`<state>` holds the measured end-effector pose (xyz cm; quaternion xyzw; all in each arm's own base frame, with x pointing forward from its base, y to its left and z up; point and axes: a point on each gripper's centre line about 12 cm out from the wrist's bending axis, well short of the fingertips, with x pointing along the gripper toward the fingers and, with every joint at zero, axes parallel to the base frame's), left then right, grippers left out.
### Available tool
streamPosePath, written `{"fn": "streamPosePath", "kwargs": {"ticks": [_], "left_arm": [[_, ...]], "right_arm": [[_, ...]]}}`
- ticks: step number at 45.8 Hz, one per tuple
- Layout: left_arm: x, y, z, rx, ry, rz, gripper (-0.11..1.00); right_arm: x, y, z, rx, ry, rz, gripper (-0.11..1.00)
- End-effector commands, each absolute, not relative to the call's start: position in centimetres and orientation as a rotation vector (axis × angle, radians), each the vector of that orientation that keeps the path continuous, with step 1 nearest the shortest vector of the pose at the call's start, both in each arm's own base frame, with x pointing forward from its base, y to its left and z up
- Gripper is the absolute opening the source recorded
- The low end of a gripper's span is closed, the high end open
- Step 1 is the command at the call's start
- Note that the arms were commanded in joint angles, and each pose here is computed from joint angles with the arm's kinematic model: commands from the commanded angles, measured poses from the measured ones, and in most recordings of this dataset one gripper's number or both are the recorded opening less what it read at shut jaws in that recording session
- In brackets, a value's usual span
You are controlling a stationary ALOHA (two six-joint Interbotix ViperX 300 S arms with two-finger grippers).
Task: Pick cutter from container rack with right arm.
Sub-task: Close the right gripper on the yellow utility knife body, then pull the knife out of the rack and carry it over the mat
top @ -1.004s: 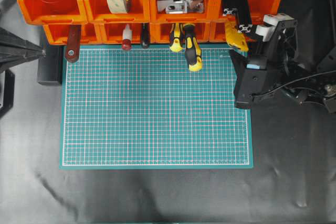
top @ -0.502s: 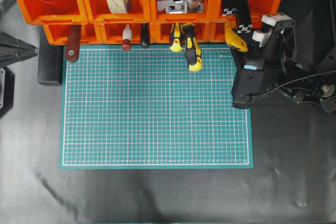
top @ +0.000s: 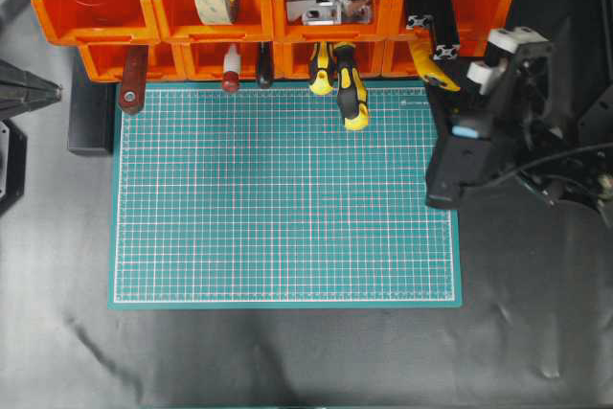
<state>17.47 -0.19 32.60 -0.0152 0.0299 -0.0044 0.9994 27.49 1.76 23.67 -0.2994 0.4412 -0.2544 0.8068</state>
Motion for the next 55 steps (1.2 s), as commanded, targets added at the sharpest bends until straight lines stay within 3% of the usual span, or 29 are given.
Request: {"fn": "streamPosePath", "kwargs": {"ticks": [1, 19, 32, 42, 55], "left_arm": [[17.6, -0.1, 33.0, -0.031, 0.051, -0.004, 0.0], [16.9, 0.0, 33.7, -0.034, 0.037, 0.001, 0.0], [16.9, -0.5, 33.2, -0.061, 0.068, -0.025, 0.0], [16.8, -0.5, 33.3, -0.056, 0.07, -0.025, 0.0], [17.0, -0.5, 33.0, -0.063, 0.082, -0.028, 0.0]], "right_arm": [[27.3, 2.6, 25.8, -0.627, 0.898, -0.564, 0.28], [26.8, 7.8, 31.8, -0.587, 0.755, -0.494, 0.28], [28.5, 14.4, 35.0, -0.562, 0.654, -0.357, 0.28], [32.0, 18.7, 33.1, -0.615, 0.645, -0.264, 0.28], [36.1, 18.5, 26.6, -0.725, 0.698, -0.132, 0.28]]}}
